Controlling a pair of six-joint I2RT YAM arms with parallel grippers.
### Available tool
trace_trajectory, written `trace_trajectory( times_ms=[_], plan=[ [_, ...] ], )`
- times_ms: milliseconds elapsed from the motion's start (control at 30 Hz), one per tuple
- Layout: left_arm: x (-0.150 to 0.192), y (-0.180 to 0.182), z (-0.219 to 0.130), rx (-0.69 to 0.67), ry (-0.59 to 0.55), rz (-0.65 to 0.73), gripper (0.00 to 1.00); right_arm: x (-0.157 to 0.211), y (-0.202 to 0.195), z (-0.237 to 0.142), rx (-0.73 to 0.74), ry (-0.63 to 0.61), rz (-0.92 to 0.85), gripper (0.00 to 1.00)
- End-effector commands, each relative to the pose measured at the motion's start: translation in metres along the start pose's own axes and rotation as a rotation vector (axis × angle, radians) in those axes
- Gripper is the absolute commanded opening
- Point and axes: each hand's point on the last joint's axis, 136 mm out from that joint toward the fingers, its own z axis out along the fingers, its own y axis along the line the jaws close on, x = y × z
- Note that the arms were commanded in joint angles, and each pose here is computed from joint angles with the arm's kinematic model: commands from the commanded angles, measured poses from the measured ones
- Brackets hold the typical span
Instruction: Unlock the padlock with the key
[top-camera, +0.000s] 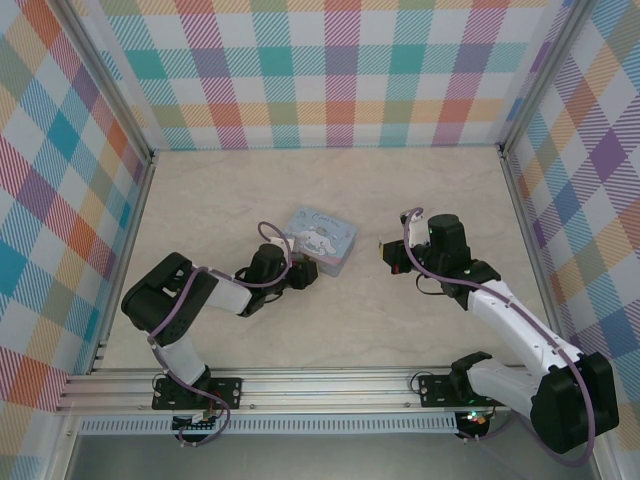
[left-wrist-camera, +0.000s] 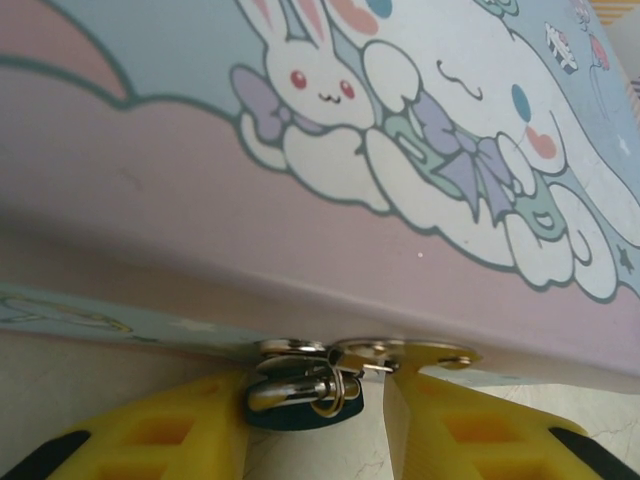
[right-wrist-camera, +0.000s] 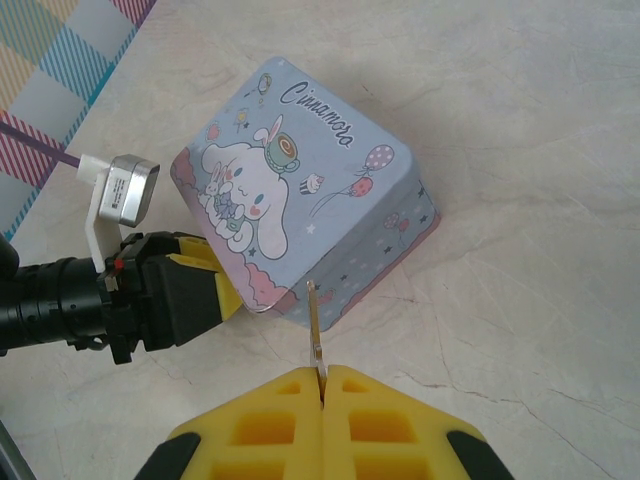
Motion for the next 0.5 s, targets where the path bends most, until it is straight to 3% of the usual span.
trace_trajectory(
  times_ms=[0,467],
  plan=[
    [0.0312,0.0095,0.0071,-0.055,0.107,-0.019,0.40,-0.0039,0.0031,-0.0026,-0.017,-0.021,-0.014,0.02],
    [0.0327,0.0074,0.0130,-0.100,0.132,0.001,0.31,-0.0028,0.0030,-0.0035,-0.017,-0.024,-0.012,0.02]
  ],
)
